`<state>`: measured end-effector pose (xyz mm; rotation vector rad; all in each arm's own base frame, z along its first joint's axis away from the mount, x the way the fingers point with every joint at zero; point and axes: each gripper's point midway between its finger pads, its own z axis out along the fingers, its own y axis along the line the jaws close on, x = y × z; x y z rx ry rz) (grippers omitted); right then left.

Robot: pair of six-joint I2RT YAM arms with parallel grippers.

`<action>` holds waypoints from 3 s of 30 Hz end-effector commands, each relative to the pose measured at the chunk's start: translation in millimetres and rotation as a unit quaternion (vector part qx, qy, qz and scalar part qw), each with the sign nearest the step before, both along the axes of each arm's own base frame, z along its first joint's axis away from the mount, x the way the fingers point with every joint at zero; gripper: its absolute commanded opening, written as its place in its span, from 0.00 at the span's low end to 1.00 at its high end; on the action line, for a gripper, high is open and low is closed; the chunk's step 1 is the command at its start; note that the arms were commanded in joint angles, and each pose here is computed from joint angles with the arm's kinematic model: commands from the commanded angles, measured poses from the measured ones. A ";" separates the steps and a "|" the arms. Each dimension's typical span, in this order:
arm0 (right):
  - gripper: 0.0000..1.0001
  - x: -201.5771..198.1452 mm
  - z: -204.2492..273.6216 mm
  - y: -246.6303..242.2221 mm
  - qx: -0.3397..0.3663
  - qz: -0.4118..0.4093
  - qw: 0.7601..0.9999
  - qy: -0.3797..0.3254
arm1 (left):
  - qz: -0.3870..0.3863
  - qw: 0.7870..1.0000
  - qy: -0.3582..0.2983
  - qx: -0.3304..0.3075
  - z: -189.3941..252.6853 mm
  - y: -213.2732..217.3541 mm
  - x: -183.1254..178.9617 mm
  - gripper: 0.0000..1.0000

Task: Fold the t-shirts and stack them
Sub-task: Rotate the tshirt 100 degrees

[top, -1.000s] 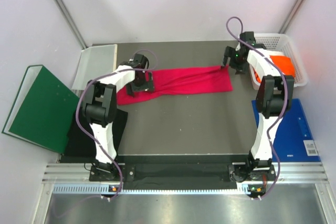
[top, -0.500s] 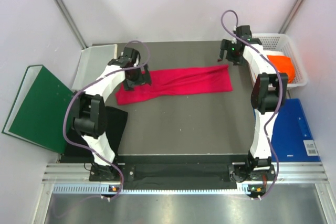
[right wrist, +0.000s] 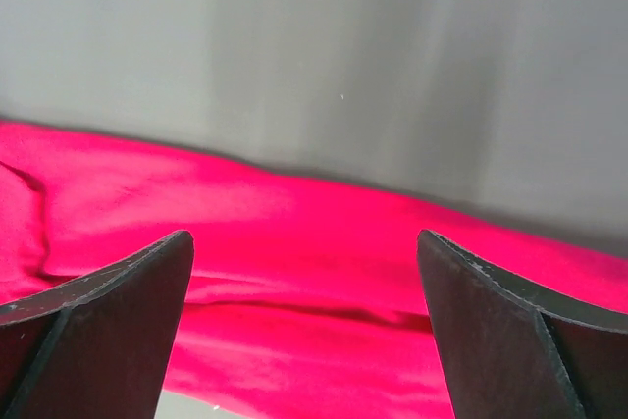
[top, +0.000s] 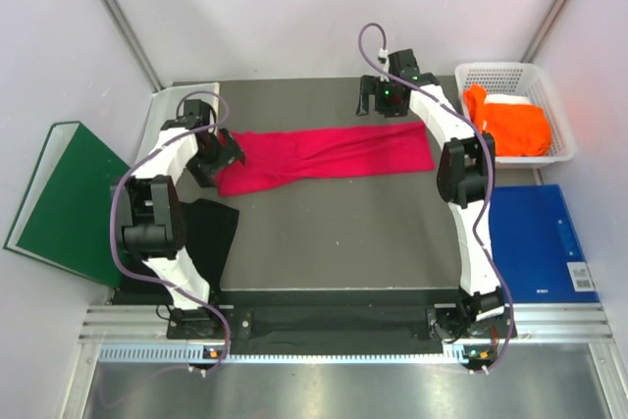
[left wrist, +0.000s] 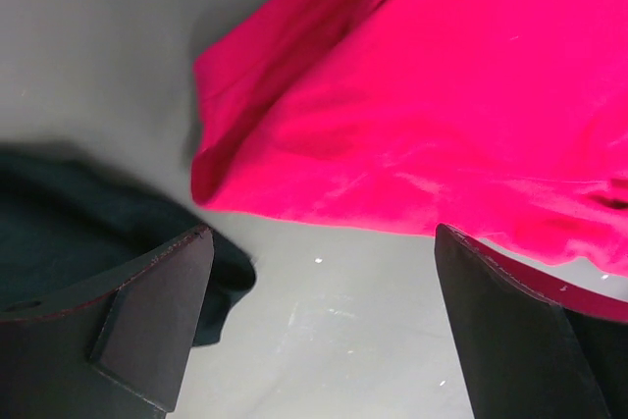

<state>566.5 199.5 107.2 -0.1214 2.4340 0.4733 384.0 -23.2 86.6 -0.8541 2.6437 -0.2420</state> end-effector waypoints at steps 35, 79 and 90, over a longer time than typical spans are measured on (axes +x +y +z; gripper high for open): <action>0.02 -166.0 -76.6 -75.1 -0.105 -0.026 0.969 0.222 | -0.016 1.000 0.001 0.001 -89.2 -9.1 156.5 0.00; 0.84 -120.6 84.2 -124.5 0.012 -0.121 0.992 0.034 | -0.289 0.905 0.128 -0.285 -88.3 -375.7 -162.5 0.88; 0.84 -148.6 86.1 -132.7 0.028 -0.096 0.994 0.037 | -0.277 0.923 0.176 -0.202 -136.6 -392.1 -188.0 0.00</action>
